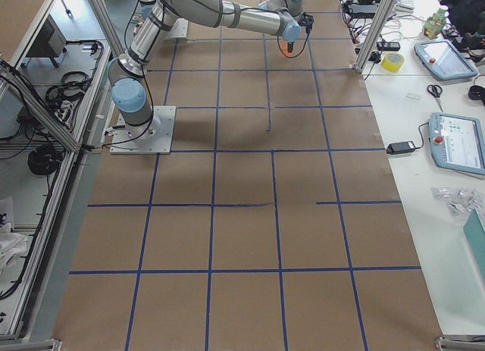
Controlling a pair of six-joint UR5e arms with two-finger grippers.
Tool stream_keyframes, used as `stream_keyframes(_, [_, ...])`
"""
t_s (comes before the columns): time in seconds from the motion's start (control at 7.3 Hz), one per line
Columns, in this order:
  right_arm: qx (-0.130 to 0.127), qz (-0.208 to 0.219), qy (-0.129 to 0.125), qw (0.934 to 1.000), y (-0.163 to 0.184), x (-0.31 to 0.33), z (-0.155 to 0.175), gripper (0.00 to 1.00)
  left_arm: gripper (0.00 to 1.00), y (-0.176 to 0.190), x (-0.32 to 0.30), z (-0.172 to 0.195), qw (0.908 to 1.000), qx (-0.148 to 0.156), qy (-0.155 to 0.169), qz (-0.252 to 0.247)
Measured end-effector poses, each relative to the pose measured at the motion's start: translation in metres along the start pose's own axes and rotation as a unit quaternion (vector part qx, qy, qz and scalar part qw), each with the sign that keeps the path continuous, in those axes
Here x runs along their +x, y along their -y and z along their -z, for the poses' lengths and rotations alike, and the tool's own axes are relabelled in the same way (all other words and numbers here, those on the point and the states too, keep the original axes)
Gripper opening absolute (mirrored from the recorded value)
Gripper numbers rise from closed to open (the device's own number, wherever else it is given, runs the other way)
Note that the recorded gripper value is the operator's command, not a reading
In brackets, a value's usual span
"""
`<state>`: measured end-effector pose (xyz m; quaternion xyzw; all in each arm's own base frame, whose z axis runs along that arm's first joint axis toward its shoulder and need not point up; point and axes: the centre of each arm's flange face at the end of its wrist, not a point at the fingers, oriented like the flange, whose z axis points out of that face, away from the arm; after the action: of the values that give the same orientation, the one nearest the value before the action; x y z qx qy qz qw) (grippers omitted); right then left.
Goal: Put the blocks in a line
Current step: 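Lower the orange cube onto the table and open the right gripper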
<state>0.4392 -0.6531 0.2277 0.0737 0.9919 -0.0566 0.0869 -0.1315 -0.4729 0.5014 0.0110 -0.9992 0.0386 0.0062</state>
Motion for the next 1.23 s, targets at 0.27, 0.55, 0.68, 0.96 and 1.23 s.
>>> stream_keyframes(0.27, [-0.001, 0.001, -0.007, 1.0, -0.001, 0.003, 0.0, 0.32, 1.0, 0.0, 0.0, 0.0, 1.0, 0.0, 0.0, 0.0])
stream_keyframes(0.55, [-0.003, 0.001, -0.011, 0.9999, -0.002, 0.005, -0.002, 0.99, 1.0, 0.0, 0.0, 0.0, 1.0, 0.0, 0.0, 0.0])
stream_keyframes(0.68, [-0.003, 0.001, -0.011, 0.9999, -0.002, 0.005, -0.001, 1.0, 1.0, 0.0, 0.0, 0.0, 1.0, 0.0, 0.0, 0.0])
stream_keyframes(0.96, [0.001, -0.002, -0.008, 1.0, 0.001, 0.007, 0.012, 1.0, 1.0, 0.001, -0.001, 0.0, 1.0, 0.0, -0.001, -0.003])
stream_keyframes(1.23, [-0.004, -0.007, -0.015, 0.9999, 0.009, 0.023, 0.059, 1.0, 1.0, 0.0, -0.002, 0.002, 1.0, 0.005, -0.001, -0.003])
